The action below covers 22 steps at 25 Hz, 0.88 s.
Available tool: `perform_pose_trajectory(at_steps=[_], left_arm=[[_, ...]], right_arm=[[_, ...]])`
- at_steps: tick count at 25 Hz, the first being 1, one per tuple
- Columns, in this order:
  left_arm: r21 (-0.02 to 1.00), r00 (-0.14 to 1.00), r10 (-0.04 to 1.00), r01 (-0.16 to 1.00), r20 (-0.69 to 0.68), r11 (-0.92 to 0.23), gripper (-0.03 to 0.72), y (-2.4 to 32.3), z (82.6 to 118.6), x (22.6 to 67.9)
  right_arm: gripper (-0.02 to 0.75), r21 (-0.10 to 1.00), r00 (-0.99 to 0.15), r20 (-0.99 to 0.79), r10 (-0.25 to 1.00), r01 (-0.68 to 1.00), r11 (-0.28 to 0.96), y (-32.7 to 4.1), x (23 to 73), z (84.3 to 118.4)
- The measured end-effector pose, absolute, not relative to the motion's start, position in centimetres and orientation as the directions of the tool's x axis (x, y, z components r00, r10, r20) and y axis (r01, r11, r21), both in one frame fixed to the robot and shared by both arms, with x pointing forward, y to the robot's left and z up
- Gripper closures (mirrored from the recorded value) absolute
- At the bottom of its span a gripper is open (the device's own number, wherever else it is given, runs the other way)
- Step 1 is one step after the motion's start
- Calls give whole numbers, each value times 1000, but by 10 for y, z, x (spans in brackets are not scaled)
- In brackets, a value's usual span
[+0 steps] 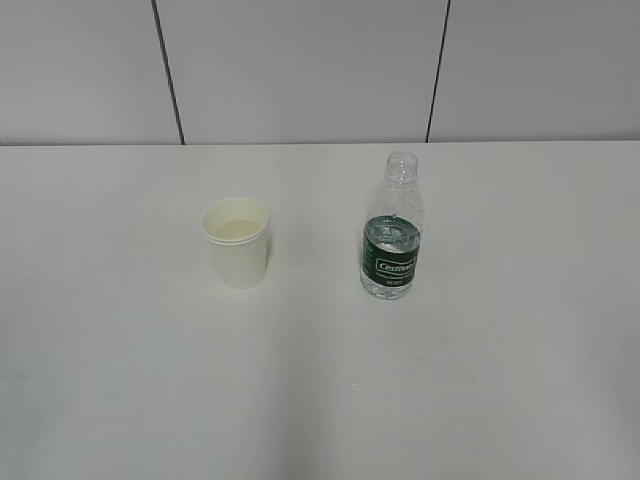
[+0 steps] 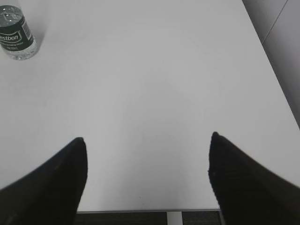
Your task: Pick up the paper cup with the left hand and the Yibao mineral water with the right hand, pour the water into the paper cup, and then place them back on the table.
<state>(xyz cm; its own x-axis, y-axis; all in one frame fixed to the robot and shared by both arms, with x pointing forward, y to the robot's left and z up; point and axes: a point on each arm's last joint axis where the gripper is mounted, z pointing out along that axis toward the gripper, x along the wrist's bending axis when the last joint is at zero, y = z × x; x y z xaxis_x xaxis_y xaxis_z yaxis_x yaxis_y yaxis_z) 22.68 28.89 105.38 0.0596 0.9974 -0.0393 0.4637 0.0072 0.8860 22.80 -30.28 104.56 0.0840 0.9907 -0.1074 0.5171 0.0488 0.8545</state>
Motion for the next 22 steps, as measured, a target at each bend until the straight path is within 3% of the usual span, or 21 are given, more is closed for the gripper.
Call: perform_pose_trajectory(at_steps=[6, 22], left_arm=[[886, 60, 997, 464, -39, 7, 348, 289, 1054, 227], [886, 60, 997, 464, -39, 7, 348, 289, 1054, 227]], right_arm=[[146, 851, 3, -126, 992, 514, 107, -297, 229, 1046], [146, 854, 59, -111, 992, 517, 64, -301, 228, 1046]])
